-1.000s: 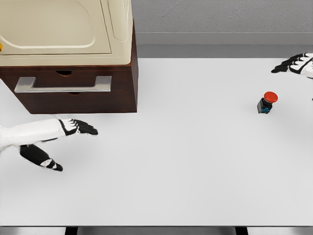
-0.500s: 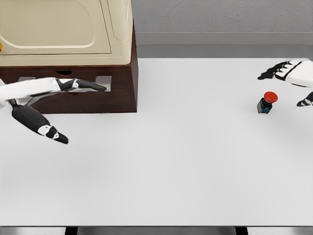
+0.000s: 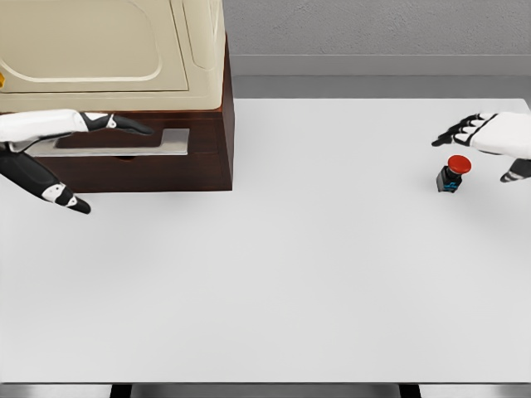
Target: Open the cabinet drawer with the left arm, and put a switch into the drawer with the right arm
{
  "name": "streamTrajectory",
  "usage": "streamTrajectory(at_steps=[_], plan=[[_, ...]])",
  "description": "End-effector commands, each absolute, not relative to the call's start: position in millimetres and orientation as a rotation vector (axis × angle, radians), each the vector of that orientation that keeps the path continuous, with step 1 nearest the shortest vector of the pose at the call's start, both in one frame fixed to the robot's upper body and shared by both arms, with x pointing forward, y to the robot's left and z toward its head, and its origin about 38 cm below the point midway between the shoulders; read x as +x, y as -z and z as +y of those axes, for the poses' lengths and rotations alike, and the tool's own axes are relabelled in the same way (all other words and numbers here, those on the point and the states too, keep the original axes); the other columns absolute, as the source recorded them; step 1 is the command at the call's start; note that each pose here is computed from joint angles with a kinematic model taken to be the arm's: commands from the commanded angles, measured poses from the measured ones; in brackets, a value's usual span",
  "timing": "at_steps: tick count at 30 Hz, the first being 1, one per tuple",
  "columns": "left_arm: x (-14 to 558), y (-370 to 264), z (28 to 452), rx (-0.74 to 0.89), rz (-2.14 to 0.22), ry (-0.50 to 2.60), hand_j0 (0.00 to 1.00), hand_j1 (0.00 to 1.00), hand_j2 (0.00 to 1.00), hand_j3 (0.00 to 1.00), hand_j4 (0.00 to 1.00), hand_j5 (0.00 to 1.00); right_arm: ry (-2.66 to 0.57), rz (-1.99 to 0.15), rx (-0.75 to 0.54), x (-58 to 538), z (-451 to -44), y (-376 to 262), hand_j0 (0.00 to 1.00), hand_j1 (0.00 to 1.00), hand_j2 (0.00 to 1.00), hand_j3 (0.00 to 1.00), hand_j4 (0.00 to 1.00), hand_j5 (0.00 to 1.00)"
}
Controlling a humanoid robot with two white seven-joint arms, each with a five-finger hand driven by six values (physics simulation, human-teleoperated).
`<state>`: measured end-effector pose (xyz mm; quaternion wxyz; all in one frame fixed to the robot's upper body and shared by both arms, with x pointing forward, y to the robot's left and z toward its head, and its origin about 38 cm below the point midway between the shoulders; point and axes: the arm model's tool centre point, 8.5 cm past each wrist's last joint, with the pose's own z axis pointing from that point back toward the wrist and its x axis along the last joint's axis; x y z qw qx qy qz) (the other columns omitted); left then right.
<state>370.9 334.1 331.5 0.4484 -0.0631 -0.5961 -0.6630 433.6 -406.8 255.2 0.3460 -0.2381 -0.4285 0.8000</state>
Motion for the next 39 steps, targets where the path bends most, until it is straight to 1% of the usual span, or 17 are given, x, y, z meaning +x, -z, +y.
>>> streamTrajectory(at_steps=[1,5,9,12,14,17,25,39], plan=[[371,-332,347,-0.084,-1.409,1.629,1.0,1.0,1.0,1.0,1.0,1.0,-2.065,-1.08,-0.615,437,-412,-246,1.0,1.0,1.0,1.0,1.0,1.0],[373,-327,353,-0.052,-1.354,1.605,1.0,1.0,1.0,1.0,1.0,1.0,-2.055,-1.073,-0.621,448,-408,-241,1.0,1.0,1.0,1.0,1.0,1.0],[376,-324,350,-0.038,-1.386,1.564,1.0,1.0,1.0,1.0,1.0,1.0,-2.001,-1.037,-0.576,481,-401,-220,1.0,1.0,1.0,1.0,1.0,1.0],[379,-321,350,-0.029,-1.376,1.535,1.0,1.0,1.0,1.0,1.0,1.0,-2.002,-1.023,-0.56,485,-398,-215,1.0,1.0,1.0,1.0,1.0,1.0],[387,-317,353,0.081,-1.376,1.497,0.99,0.99,0.99,0.99,0.99,0.99,-2.027,-0.989,-0.568,486,-397,-210,1.0,1.0,1.0,1.0,1.0,1.0],[390,-311,354,0.124,-1.338,1.496,0.98,0.98,0.98,0.98,0.98,0.98,-2.026,-0.955,-0.555,486,-401,-201,1.0,1.0,1.0,1.0,1.0,1.0],[388,-290,353,0.093,-1.275,1.485,0.98,0.98,0.98,0.98,0.98,0.98,-1.999,-0.923,-0.545,492,-405,-192,1.0,1.0,1.0,1.0,1.0,1.0],[382,-277,357,0.067,-1.228,1.489,0.99,0.99,0.99,0.99,0.99,0.99,-1.982,-0.928,-0.557,495,-409,-198,1.0,1.0,1.0,1.0,1.0,1.0]])
